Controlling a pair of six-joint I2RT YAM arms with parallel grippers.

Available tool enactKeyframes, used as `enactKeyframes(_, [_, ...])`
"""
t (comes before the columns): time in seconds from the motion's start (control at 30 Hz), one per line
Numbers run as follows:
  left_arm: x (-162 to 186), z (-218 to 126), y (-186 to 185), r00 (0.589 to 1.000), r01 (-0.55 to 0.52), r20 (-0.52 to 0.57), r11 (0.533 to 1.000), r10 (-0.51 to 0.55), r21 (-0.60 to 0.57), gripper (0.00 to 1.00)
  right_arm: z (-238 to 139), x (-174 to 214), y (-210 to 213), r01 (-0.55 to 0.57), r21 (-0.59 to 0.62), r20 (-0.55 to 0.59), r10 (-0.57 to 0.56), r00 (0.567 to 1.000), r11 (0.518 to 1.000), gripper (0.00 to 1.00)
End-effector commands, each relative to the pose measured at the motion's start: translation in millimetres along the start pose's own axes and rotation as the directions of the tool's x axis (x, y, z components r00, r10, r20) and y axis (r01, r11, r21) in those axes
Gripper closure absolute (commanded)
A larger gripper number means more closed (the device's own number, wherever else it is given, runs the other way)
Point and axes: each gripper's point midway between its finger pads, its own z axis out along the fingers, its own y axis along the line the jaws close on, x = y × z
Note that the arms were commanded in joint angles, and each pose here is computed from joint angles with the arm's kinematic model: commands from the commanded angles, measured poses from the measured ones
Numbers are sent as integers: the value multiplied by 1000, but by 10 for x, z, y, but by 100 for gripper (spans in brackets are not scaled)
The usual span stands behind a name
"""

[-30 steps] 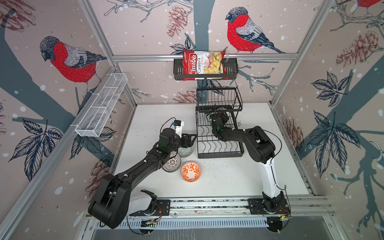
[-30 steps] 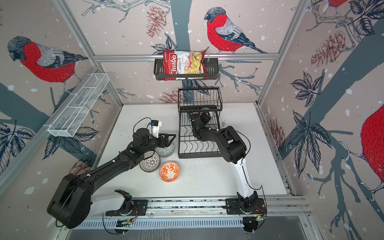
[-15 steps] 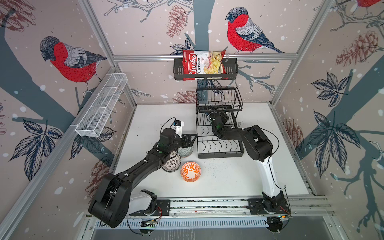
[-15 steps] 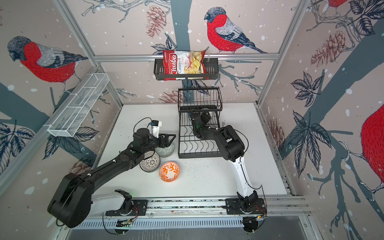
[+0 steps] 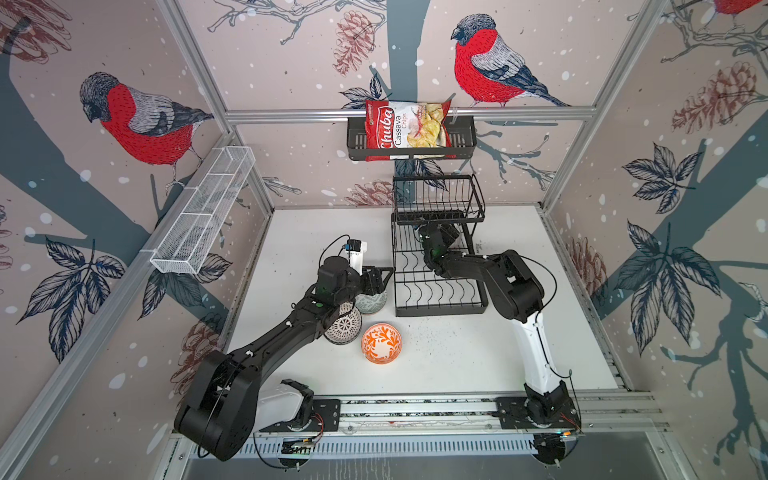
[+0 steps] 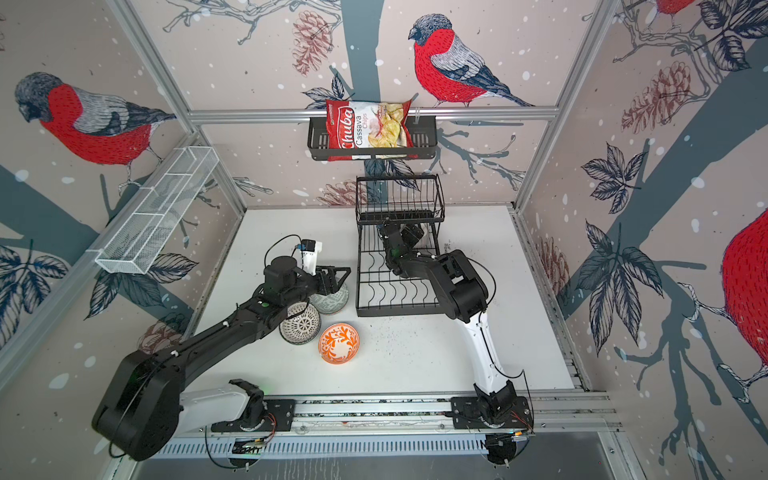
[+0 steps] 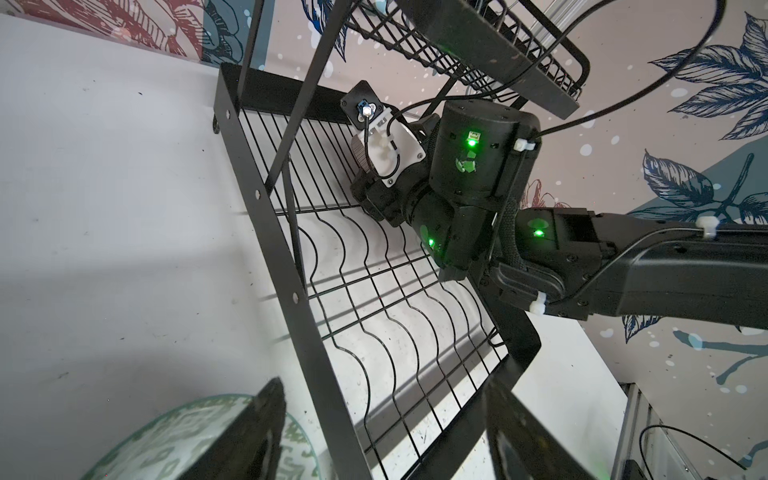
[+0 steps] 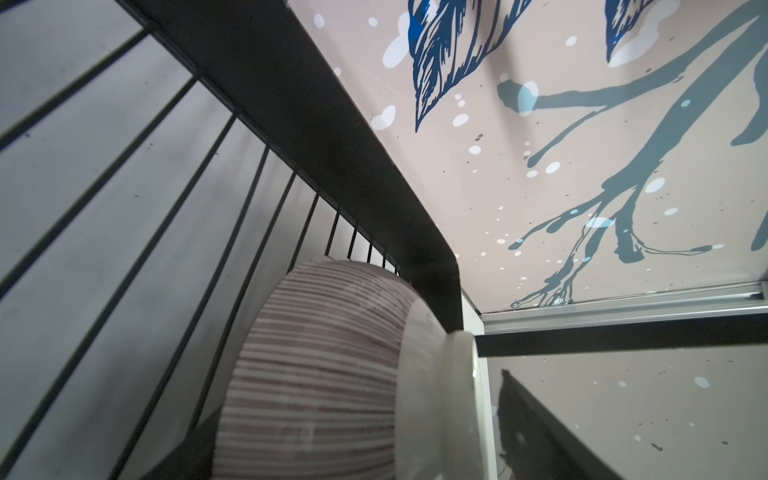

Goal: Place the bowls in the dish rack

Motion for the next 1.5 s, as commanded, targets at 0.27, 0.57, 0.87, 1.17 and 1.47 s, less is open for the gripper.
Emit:
enactKeyframes(0.27, [-38, 21, 20, 1000, -13, 18, 1000, 13, -8, 26, -56, -156, 2, -92, -32, 33, 93, 995, 995, 6])
enactKeyframes(0.57, [-8, 23, 37, 1000, -8, 6, 1000, 8, -14, 26, -51, -291, 43, -175, -78, 47, 178, 983, 982, 6])
enactKeyframes(0.87, [-18, 3, 53, 1000, -12, 10, 1000, 12, -29, 26, -87, -346, 110, -183, -99, 58, 189, 980, 978, 5])
enactKeyframes(1.17, [-16, -10, 100, 1000, -7, 7, 998, 7, -61, 26, -319, -407, -4, -236, -90, 74, 243, 967, 967, 5])
enactKeyframes(1.47, [-34, -19, 170, 1000, 4, 4, 994, -4, -108, 26, -611, -303, -93, -301, -111, 45, 307, 951, 947, 5])
